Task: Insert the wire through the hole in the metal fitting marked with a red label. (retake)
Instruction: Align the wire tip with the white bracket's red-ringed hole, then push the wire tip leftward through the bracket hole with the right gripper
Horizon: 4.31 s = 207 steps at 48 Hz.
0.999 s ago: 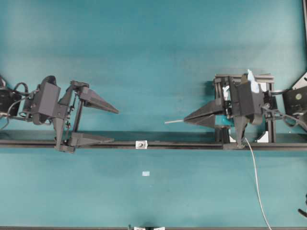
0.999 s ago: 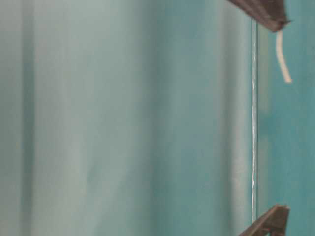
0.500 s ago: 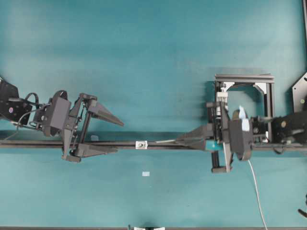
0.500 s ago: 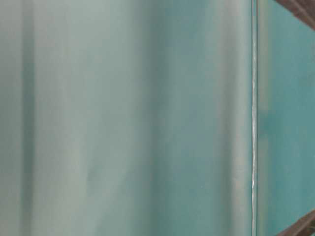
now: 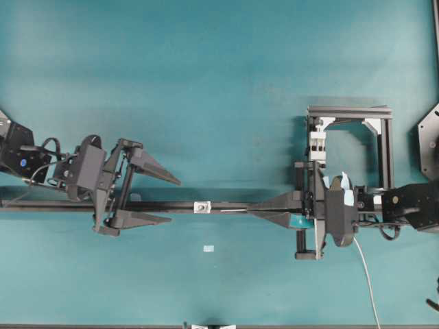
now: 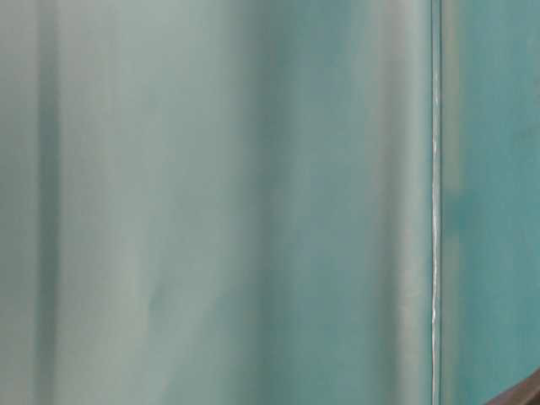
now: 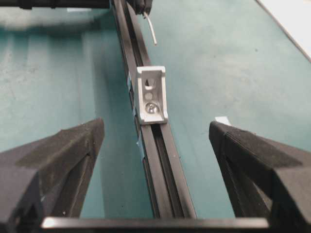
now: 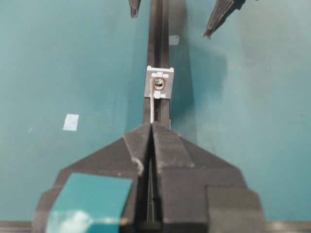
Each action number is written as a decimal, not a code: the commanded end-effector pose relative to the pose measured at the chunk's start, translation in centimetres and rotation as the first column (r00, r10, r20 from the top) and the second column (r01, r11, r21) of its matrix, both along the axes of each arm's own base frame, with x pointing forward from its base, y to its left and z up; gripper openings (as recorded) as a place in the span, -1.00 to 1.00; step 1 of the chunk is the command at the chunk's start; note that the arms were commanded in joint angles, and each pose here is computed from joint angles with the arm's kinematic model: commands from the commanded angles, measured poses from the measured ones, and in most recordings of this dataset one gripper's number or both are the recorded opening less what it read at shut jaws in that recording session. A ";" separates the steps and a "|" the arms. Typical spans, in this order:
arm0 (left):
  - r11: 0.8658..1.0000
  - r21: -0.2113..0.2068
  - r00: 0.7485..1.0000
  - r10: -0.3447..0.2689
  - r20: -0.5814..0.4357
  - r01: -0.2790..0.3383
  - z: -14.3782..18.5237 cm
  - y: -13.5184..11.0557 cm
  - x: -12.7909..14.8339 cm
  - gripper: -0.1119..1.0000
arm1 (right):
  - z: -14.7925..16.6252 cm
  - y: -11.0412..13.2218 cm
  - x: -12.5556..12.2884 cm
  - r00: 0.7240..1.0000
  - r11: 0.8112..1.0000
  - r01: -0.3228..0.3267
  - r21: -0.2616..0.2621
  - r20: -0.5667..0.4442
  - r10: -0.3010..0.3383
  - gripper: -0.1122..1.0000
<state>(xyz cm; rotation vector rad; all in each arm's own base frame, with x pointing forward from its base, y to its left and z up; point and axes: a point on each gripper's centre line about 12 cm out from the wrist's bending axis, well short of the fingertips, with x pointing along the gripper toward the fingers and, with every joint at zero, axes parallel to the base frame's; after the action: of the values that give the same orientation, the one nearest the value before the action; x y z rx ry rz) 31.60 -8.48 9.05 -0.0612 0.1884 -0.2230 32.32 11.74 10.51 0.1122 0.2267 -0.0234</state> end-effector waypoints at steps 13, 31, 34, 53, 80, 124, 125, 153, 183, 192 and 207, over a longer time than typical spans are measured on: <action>1.000 -0.007 0.999 -0.003 0.036 0.003 -0.3 -0.5 1.2 0.02 | 0.4 0.4 0.4 1.000 1.000 0.010 0.021 0.020 -0.011 -0.75; 1.000 -0.004 1.000 -0.003 0.030 0.003 -0.5 -0.5 1.1 0.02 | -0.8 0.4 0.7 0.999 0.999 0.040 0.034 0.005 -0.040 -0.75; 1.000 -0.006 0.999 -0.003 0.032 0.003 -0.4 -0.4 1.1 0.02 | -0.8 0.4 0.8 0.999 0.999 0.039 0.035 0.006 -0.040 -0.75; 1.000 -0.005 1.000 0.000 0.029 0.000 -0.5 -0.3 1.1 0.02 | -0.7 0.3 0.8 0.999 0.999 0.042 0.033 0.010 -0.042 -0.75; 1.000 -0.007 0.999 0.000 0.035 0.000 -0.4 -0.4 1.2 0.02 | -0.7 0.4 0.9 0.999 0.998 0.044 0.033 0.026 -0.045 -0.75; 1.000 -0.009 0.999 0.000 0.042 0.000 -0.2 -0.5 1.5 0.02 | -0.9 0.4 1.8 0.997 0.998 0.059 0.027 0.050 -0.060 -0.75; 1.000 -0.008 0.999 0.000 0.039 0.000 -0.3 -0.4 1.5 0.02 | -0.9 0.4 1.8 0.997 0.998 0.059 0.028 0.051 -0.060 -0.75; 1.000 -0.008 0.999 -0.001 0.039 0.001 -0.2 -0.5 1.5 0.02 | -1.3 0.1 2.5 0.996 0.997 0.074 0.025 0.050 -0.075 -0.75; 1.000 -0.007 0.999 -0.001 0.038 0.001 -0.3 -0.5 1.5 0.02 | -1.7 0.0 4.4 0.993 0.995 0.097 0.023 0.065 -0.098 -0.75; 1.000 -0.007 0.999 -0.001 0.036 0.001 -0.3 -0.5 1.5 0.02 | -1.7 0.0 4.8 0.992 0.995 0.099 0.024 0.070 -0.101 -0.75; 1.000 -0.006 0.999 -0.003 0.035 0.003 -0.3 -0.5 1.5 0.02 | -1.3 0.0 5.3 0.991 0.994 0.103 0.027 0.086 -0.105 -0.75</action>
<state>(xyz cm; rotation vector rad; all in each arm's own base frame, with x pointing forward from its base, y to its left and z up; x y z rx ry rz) 32.77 -8.86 8.12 -0.0599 0.1774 -0.2247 37.11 11.77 8.20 0.1339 0.1678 -0.1163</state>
